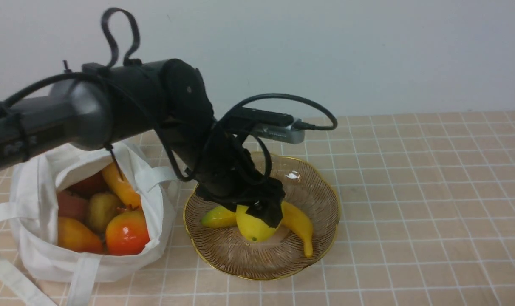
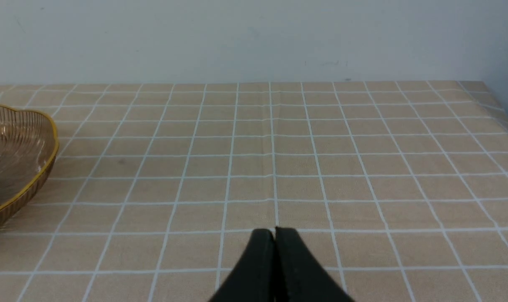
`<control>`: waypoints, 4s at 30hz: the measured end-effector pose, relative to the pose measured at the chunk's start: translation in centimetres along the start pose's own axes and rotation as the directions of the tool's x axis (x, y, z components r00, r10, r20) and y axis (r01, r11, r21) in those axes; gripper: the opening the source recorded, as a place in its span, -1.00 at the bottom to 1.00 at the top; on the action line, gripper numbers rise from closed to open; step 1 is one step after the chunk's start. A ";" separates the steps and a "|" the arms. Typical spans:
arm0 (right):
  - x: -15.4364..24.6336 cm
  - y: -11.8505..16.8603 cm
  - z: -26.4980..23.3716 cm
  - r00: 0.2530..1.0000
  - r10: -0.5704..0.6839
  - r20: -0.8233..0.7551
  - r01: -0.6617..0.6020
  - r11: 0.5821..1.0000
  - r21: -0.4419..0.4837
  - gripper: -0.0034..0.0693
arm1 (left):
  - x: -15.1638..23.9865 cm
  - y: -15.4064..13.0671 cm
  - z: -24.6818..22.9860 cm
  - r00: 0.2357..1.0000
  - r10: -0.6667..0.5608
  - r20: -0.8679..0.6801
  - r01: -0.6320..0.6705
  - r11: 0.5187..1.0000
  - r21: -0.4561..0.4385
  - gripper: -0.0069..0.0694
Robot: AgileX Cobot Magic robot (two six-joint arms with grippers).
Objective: Take the fruit out of the bag on the brown coffee tablecloth and place them on the plate.
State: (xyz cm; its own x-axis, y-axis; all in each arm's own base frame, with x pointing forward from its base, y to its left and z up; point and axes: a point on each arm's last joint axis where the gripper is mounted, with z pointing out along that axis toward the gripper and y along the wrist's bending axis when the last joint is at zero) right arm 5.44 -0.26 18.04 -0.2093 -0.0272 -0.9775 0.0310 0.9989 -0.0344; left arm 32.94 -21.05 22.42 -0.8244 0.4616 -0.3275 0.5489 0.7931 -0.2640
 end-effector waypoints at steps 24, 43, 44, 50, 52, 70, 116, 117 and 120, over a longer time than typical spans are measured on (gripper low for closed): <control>0.0 0.0 0.0 1.000 -0.001 0.000 0.001 1.000 0.000 -0.95 | -2.5 0.4 -1.8 0.993 0.112 0.034 -0.107 0.986 -0.124 0.52; 0.0 0.0 0.0 1.000 -0.001 0.000 0.001 1.000 0.000 -0.95 | 5.5 -4.9 -23.8 0.940 0.217 0.264 -0.141 0.950 -0.280 -0.84; 0.0 0.0 0.0 1.000 -0.001 0.000 0.001 1.000 0.000 -0.95 | 6.9 -5.1 -24.0 0.939 0.213 0.270 -0.140 0.954 -0.265 -0.84; 0.0 0.0 0.0 1.000 -0.001 0.000 0.001 1.000 0.000 -0.95 | 14.6 -5.3 -22.2 0.867 0.204 0.455 -0.124 0.972 -0.199 -0.84; 0.0 0.0 0.0 1.000 -0.001 0.000 0.001 1.000 0.000 -0.95 | 16.7 -5.0 -21.0 0.826 0.199 0.527 -0.109 0.974 -0.196 -0.84; 0.0 0.0 0.0 1.000 -0.001 0.000 0.001 1.000 0.000 -0.95 | 27.3 -1.2 -10.6 0.686 0.185 0.704 -0.027 0.973 -0.230 -0.84; 0.0 0.0 0.0 1.000 -0.001 0.000 0.001 1.000 0.000 -0.95 | 34.1 2.5 -7.1 0.579 0.115 0.807 0.384 0.835 -0.395 -0.84; 0.0 0.0 0.0 1.000 -0.001 0.000 0.001 1.000 0.000 -0.95 | 34.1 2.5 -7.1 0.579 0.115 0.807 0.384 0.835 -0.395 -0.84; 0.0 0.0 0.0 1.000 0.000 0.000 0.000 1.000 0.000 -0.95 | 34.1 2.5 -7.1 0.579 0.115 0.807 0.384 0.834 -0.395 -0.84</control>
State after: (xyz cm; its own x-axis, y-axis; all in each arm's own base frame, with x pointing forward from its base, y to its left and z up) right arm 5.44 -0.26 18.04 -0.2093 -0.0272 -0.9775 0.0310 0.9989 -0.0345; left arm 5.23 -0.47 17.03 -0.3033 0.0379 -0.9521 0.0868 0.9962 0.0121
